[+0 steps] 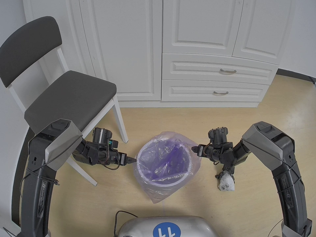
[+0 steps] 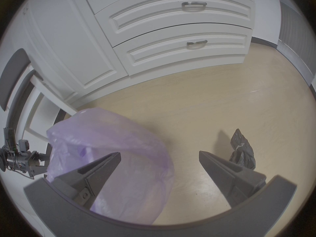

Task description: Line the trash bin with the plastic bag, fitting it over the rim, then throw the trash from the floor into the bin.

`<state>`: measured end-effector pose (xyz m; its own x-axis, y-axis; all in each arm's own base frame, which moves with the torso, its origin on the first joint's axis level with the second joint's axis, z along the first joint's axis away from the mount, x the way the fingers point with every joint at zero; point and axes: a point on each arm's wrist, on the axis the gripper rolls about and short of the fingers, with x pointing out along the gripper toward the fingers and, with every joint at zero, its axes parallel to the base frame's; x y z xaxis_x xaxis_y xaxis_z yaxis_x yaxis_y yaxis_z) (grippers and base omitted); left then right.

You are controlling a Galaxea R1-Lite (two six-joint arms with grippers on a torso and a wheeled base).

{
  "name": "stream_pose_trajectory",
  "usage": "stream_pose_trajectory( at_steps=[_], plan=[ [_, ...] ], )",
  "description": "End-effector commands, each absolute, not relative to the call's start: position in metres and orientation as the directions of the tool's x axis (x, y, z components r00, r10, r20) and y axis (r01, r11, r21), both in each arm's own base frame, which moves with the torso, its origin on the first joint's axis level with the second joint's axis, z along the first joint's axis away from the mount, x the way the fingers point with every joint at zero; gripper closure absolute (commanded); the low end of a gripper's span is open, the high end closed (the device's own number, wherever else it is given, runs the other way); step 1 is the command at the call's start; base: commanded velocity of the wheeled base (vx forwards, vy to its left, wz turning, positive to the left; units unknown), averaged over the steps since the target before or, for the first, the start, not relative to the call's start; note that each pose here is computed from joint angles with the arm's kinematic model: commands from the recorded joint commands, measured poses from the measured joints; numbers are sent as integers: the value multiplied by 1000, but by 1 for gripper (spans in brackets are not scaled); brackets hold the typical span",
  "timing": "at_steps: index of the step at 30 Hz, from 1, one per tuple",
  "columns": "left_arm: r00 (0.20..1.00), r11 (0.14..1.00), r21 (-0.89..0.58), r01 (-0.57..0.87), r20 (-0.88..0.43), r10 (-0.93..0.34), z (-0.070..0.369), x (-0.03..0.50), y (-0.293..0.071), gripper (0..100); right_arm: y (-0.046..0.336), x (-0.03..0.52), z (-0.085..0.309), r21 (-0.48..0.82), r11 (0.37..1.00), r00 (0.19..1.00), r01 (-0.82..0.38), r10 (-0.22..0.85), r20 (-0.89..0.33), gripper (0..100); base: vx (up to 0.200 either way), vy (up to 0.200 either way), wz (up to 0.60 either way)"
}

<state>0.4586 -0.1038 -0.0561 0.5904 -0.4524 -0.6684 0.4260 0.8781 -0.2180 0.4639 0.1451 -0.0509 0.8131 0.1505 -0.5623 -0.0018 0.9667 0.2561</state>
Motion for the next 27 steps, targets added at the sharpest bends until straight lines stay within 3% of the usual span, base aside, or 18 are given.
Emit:
stream_pose_trajectory(
  at_steps=[1, 14, 18, 21, 27],
  plan=[
    [563, 875, -205, 439, -696, -446, -60, 470, -106, 0, 138, 477, -68, 253, 967, 807, 25, 129, -576, 0, 0, 0, 0],
    [478, 885, -86, 458, -815, -327, -90, 495, -103, 0, 138, 510, -95, 195, 978, 711, 71, 88, -698, 0, 0, 0, 0],
    [485, 885, -83, 458, -812, -327, -89, 497, -103, 0, 136, 505, -119, 125, 992, 633, 20, 84, -769, 0, 0, 0, 0],
    [495, 889, -72, 453, -808, -318, -89, 499, -103, 0, 137, 504, -117, 147, 988, 610, -56, 150, -778, 0, 0, 0, 0],
    [516, 897, -52, 439, -803, -299, -90, 503, -104, 0, 136, 502, -117, 148, 987, 592, -57, 153, -791, 0, 0, 0, 0]
  ],
)
